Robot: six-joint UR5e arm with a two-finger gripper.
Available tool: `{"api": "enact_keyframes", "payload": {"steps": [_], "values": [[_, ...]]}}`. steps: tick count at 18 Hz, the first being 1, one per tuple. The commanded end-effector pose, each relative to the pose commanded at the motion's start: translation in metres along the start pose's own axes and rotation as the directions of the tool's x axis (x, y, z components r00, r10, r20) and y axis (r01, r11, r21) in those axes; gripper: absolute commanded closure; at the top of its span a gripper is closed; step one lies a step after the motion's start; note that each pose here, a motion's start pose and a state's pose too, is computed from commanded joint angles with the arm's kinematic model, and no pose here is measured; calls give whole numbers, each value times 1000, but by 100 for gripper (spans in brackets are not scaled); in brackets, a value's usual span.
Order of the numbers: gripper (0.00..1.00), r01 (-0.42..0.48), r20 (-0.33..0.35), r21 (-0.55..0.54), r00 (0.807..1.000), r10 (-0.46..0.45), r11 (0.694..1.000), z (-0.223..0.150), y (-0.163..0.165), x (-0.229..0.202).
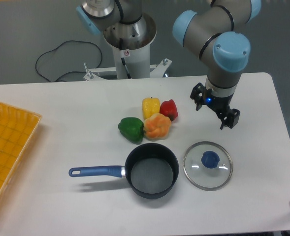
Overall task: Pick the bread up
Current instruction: 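Move the gripper over the orange bell pepper and lower it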
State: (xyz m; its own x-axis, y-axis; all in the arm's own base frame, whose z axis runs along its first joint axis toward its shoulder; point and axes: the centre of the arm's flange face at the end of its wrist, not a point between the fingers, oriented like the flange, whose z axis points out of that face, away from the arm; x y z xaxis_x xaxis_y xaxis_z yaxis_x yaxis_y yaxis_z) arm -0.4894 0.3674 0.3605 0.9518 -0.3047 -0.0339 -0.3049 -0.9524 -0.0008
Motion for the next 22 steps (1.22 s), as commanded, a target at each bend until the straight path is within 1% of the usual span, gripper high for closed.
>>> {"api": "enact_keyframes", "payload": {"steps": [5, 9, 11, 13, 15, 16, 18, 20, 22], "values": [[0, -2, -10, -7, 1000, 2, 1000, 2, 0, 9], [0, 7, -43, -4, 999, -8, 1000, 13, -2, 33], [0, 17, -45, 0, 999, -17, 1000, 13, -2, 47], [0, 78, -52, -6, 996, -78, 997, 17, -2, 53], [0, 174, -16, 5, 985, -174, 985, 16, 1, 51], [0, 192, -12, 19, 981, -192, 981, 21, 2, 52], [0, 211, -37, 49, 977, -209, 976, 29, 4, 53], [0, 221, -56, 37, 974, -219, 975, 40, 4, 64], [0, 246, -79, 6, 966, -244, 969, 56, 6, 73]]}}
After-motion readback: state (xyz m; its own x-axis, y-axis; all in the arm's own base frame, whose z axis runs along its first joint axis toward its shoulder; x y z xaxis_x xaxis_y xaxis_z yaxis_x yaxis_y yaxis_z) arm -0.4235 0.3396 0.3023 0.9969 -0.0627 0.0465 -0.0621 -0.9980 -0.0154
